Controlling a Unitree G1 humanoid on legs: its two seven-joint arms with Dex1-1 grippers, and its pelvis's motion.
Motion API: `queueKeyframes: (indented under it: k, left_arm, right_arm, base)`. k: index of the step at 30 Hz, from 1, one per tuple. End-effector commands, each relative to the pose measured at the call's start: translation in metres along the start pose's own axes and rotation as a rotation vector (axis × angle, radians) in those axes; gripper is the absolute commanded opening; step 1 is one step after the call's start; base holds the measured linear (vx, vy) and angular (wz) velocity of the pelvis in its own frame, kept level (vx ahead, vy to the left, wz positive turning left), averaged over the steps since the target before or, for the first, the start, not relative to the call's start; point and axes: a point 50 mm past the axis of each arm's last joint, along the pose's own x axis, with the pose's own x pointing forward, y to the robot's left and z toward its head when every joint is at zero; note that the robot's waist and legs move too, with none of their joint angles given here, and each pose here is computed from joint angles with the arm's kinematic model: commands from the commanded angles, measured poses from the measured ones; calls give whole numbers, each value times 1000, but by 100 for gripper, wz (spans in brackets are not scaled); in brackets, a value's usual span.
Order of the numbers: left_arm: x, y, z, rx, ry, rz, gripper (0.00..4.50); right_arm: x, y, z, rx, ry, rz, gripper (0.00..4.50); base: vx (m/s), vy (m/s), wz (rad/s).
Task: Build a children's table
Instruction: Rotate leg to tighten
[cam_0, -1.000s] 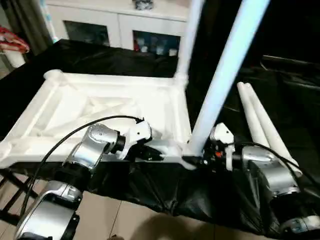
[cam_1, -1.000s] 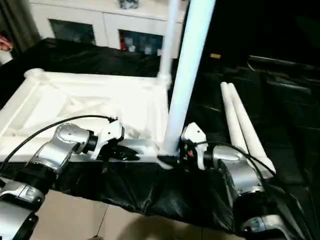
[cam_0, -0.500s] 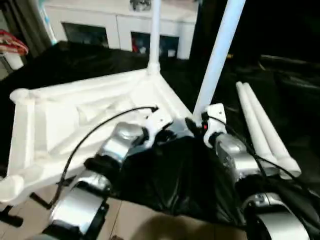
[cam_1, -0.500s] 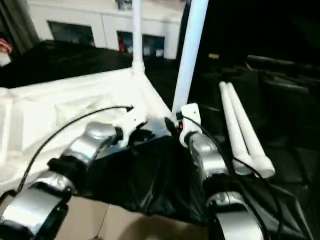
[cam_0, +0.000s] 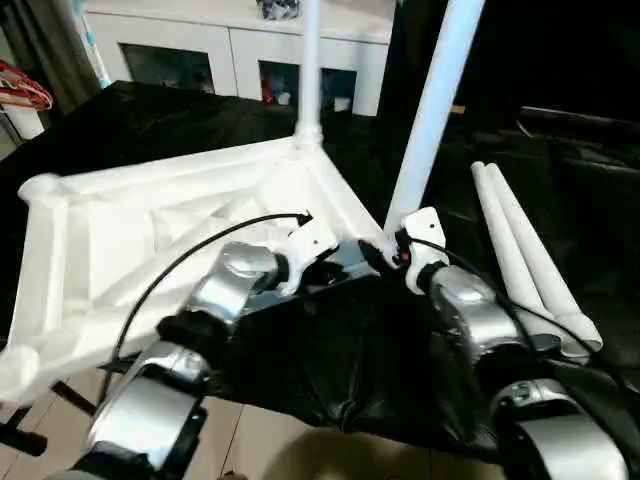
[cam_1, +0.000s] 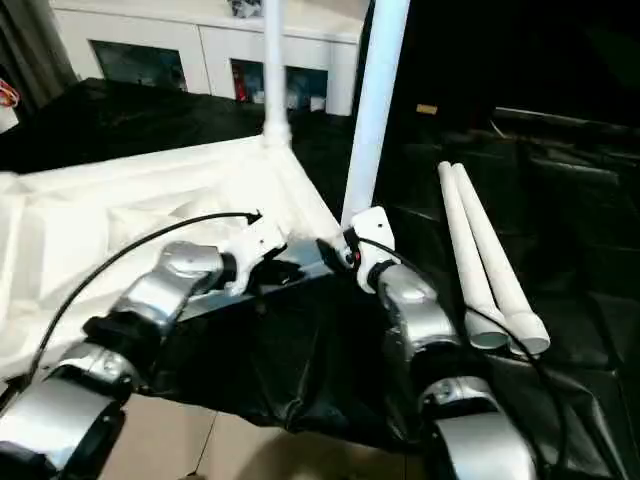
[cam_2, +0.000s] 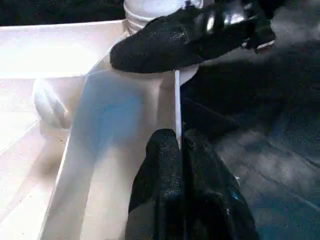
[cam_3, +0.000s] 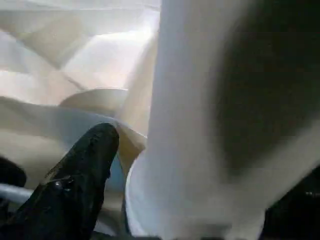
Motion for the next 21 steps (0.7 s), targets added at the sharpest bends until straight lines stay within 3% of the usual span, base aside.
queueKeyframes:
  k: [1,5,10,15,19,21]
  left_arm:
    - [8,-13,17,56,-103,-111,0]
    - [-2,-11,14,67,-104,-158,0]
    - [-14,-11,10,74,-110,-246,0]
    - [-26,-10,3,84,-73,-305,0]
    - [-32,-8,-1,87,-52,-323,0]
    - [-34,-7,-2,88,-47,-324,0]
  right_arm:
    - [1,10,-3,-29,21,108,387]
    - [-12,6,-3,-79,1,225,387]
    - [-36,10,-4,-73,-18,483,387]
    - [-56,15,-8,-76,30,661,387]
    - [-65,18,-14,-84,82,740,362]
    - [-67,20,-16,-82,95,754,327]
  base:
    - [0,0,0]
    - [0,0,0]
    - [0,0,0]
    - [0,0,0]
    - [0,0,0]
    - [0,0,0]
